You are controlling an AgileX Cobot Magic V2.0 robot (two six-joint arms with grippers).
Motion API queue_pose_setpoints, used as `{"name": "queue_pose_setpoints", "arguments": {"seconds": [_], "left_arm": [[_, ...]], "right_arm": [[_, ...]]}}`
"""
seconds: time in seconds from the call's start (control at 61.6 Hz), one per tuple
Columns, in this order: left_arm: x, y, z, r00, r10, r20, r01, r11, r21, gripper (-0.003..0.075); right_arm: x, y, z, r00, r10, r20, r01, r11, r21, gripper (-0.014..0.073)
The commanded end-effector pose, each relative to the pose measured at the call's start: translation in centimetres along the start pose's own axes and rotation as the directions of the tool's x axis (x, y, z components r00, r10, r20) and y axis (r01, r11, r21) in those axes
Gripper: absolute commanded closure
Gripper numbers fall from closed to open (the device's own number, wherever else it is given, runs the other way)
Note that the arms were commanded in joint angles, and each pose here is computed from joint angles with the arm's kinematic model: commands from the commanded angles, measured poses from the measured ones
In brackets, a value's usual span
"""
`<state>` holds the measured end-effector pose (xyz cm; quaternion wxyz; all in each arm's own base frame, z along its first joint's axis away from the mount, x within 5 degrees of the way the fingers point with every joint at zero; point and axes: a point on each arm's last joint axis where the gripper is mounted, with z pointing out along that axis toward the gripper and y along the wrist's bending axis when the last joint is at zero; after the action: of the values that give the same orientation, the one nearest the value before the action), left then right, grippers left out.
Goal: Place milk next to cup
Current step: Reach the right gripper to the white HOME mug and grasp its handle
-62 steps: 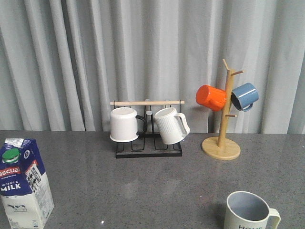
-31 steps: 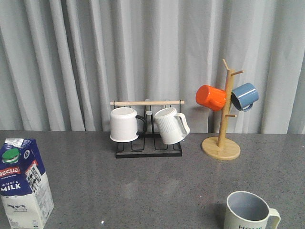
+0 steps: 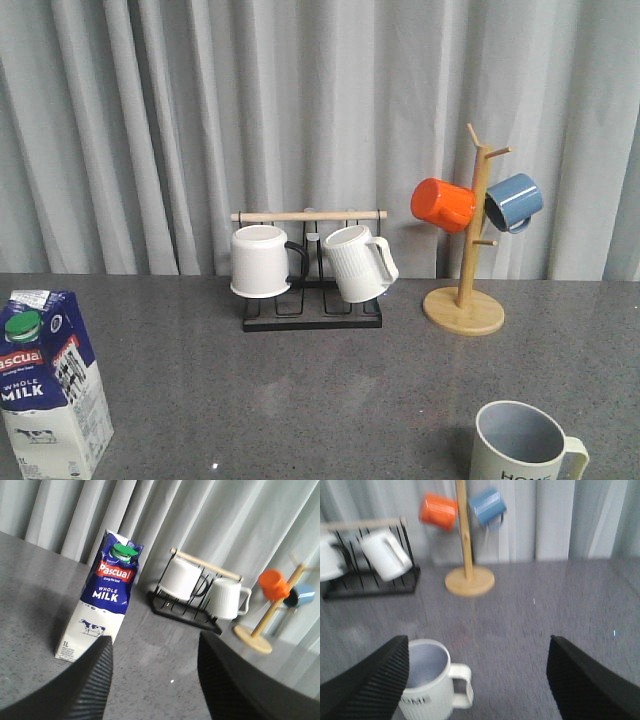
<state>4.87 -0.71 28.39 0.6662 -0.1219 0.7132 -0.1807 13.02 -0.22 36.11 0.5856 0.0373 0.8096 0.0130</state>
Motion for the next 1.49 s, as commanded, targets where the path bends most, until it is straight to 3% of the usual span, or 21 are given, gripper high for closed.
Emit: {"name": "queue_pose_setpoints", "arguments": {"seconds": [0.0,0.081,0.243,0.568,0.876,1.476], "left_arm": [[-2.3,-0.9,0.9,0.998,0.044,0.035,-0.045,0.999,0.009,0.0337],[-2.9,-1.2,1.6,0.998,0.065,0.013,-0.065,0.998,-0.001,0.0337],[-2.6,-1.0,2.5,0.997,0.067,-0.032,-0.068,0.998,-0.017,0.0337],[-2.6,-1.0,2.5,0.997,0.067,-0.03,-0.068,0.998,-0.018,0.0337],[-2.6,-1.0,2.5,0.997,0.068,-0.033,-0.069,0.997,-0.018,0.0337],[-2.6,-1.0,2.5,0.997,0.068,-0.033,-0.069,0.997,-0.018,0.0337]], "right_arm": [[-0.4,-0.1,2.2,0.996,-0.028,-0.079,0.03,0.999,0.015,0.0068],[0.6,-0.1,4.4,0.979,-0.025,-0.2,0.03,0.999,0.021,0.0081],[2.1,-0.1,7.9,0.942,-0.021,-0.334,0.032,0.999,0.026,0.0083],[4.3,-0.2,12.6,0.904,-0.017,-0.427,0.031,0.999,0.025,0.0083],[5.4,0.0,15.0,0.896,-0.041,-0.443,0.045,0.999,-0.002,0.0088],[7.0,-0.1,19.0,0.919,-0.083,-0.387,0.082,0.996,-0.019,0.0088]]}}
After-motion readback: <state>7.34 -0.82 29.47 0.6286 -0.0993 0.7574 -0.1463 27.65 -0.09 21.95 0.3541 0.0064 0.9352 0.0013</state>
